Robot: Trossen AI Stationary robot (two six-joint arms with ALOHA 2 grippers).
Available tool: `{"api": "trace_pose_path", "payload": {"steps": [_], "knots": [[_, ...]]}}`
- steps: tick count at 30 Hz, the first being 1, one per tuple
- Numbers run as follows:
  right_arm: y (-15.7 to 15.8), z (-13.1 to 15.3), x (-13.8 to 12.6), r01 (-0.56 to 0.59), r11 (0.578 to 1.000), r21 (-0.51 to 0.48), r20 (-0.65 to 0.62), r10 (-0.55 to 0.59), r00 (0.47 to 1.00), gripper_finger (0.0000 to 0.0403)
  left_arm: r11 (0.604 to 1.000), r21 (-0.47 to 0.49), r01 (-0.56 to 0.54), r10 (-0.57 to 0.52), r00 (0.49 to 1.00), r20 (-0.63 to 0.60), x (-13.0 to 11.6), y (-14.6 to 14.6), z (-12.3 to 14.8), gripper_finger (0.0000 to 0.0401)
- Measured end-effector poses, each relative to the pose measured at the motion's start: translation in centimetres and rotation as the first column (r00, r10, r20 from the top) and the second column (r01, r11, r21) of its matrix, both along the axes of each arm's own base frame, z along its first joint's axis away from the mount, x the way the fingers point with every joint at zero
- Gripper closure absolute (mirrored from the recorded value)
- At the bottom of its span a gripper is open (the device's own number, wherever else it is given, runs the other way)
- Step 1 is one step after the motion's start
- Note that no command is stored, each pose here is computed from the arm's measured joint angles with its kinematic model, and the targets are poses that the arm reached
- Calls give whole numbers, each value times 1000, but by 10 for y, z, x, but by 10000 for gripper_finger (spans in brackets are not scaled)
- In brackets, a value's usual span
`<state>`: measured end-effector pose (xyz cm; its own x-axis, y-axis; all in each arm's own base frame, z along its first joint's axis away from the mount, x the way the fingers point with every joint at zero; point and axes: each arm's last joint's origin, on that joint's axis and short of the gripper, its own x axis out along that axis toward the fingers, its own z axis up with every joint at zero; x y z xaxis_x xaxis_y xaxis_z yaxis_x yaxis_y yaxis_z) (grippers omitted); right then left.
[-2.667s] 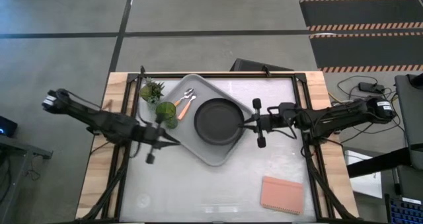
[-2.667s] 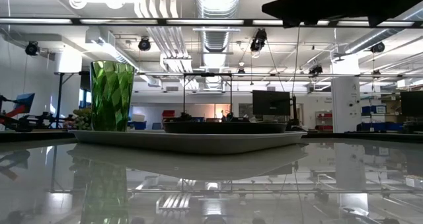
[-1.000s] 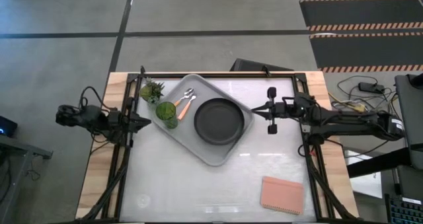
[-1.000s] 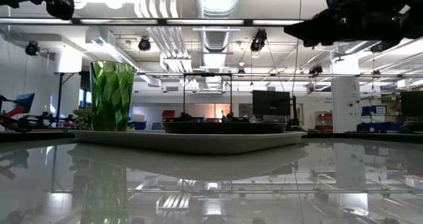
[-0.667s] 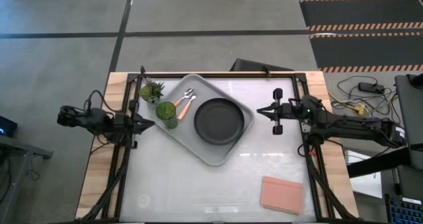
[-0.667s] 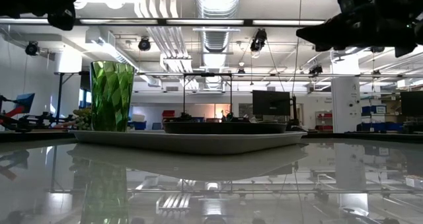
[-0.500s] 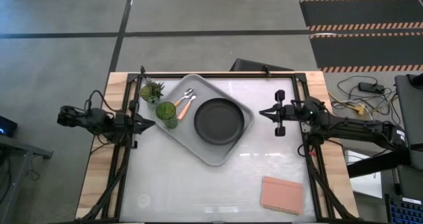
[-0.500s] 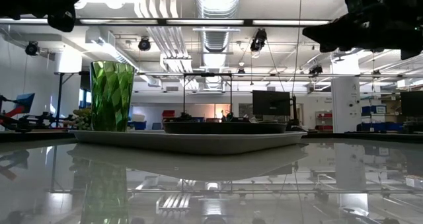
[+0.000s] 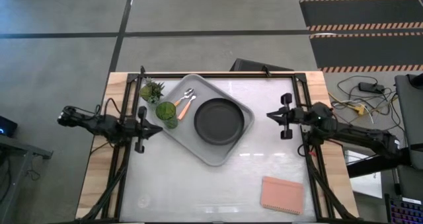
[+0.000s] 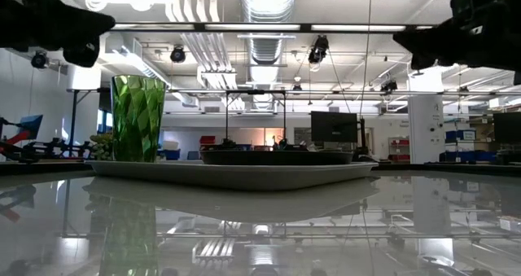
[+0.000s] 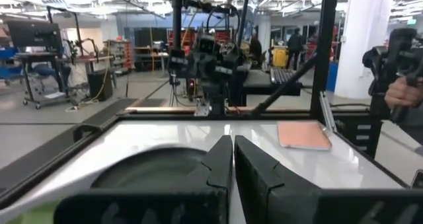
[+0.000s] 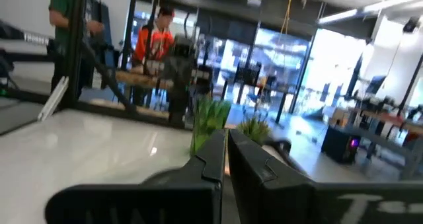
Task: Pick and place plate/cup/fork/spoon on tray
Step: Return to Home Position
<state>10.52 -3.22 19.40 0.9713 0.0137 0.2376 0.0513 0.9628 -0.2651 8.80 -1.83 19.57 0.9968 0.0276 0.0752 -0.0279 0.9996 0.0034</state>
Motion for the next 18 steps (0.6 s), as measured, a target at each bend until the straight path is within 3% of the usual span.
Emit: {"api": "trace_pose_path", "payload": {"steps": [13,18], "knots": [[2,-4,-5,1,1000,-14,-35,-2,999,394,999,-37,24,-22,999,30,6,-3,-19,401],[4,-5,-5,-69,997,-23,-46,68,997,394,998,-53,26,-23,999,42,7,-3,-18,401]]}}
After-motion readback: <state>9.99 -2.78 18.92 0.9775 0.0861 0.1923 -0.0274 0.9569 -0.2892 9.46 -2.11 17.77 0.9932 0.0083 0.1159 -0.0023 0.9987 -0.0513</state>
